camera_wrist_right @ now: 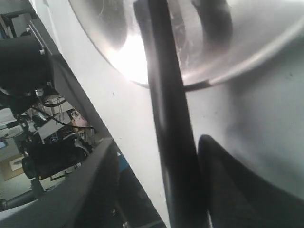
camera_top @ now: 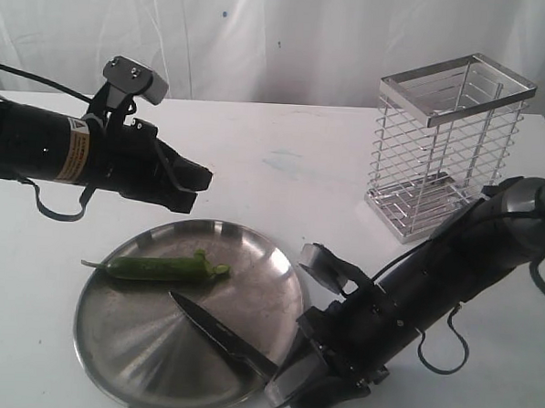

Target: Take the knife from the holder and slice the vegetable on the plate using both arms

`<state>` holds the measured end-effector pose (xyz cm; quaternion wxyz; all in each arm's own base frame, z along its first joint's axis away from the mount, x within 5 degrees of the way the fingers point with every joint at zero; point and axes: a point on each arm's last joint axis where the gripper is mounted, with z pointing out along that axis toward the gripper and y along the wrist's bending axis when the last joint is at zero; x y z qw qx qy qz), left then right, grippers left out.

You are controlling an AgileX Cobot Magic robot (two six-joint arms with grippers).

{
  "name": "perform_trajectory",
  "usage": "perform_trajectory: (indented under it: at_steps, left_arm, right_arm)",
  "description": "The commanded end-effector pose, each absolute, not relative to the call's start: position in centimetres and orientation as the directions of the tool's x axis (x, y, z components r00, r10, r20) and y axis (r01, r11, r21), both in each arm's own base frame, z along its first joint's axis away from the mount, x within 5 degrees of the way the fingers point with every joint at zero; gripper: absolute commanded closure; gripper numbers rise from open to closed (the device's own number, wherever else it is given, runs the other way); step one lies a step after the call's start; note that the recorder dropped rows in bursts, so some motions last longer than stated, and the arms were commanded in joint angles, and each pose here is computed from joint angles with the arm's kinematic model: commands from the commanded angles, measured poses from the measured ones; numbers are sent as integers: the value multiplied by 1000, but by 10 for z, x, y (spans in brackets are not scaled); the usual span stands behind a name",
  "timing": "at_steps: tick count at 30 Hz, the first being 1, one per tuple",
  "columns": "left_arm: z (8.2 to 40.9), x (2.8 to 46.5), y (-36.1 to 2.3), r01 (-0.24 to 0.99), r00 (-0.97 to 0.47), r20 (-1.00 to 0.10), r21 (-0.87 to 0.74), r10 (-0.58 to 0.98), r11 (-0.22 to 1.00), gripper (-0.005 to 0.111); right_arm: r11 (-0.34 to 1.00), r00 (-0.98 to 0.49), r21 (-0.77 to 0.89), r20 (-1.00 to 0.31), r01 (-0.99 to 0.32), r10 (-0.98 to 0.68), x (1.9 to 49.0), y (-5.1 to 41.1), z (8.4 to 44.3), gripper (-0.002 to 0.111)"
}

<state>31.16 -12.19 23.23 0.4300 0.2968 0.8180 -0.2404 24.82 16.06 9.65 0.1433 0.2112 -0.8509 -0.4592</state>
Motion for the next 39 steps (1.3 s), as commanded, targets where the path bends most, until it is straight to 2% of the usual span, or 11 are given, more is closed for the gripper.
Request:
perform_trajectory:
  at_steps: [1, 6, 12, 20, 26, 32, 39]
  left_arm:
    - [231, 310, -123, 697, -457, -843, -139, 285, 704, 107]
    - [231, 310, -123, 697, -457, -843, -139, 285, 704, 107]
    - [231, 310, -123, 696, -457, -842, -138, 286, 705, 107]
    - [231, 310, -123, 694, -454, -843, -131, 289, 708, 107]
    - [231, 312, -121, 674, -461, -843, -131, 276, 727, 107]
    - [232, 313, -121, 665, -461, -850, -139, 256, 734, 107]
    - [233, 314, -121, 656, -463, -853, -149, 239, 740, 107]
  right_arm:
    - [524, -870, 832, 112, -182, -480, 247, 159, 82, 78]
    - [540, -871, 828, 143, -154, -469, 246, 159, 82, 98]
    - [527, -861, 840, 169, -129, -480, 244, 159, 85, 105]
    - [517, -854, 844, 159, -143, -496, 243, 159, 90, 106]
    - [530, -838, 798, 60, -286, -542, 249, 155, 114, 106]
    - [600, -831, 682, -20, -418, -556, 257, 148, 144, 106]
    - [715, -823, 453, -79, -533, -563, 254, 138, 175, 108]
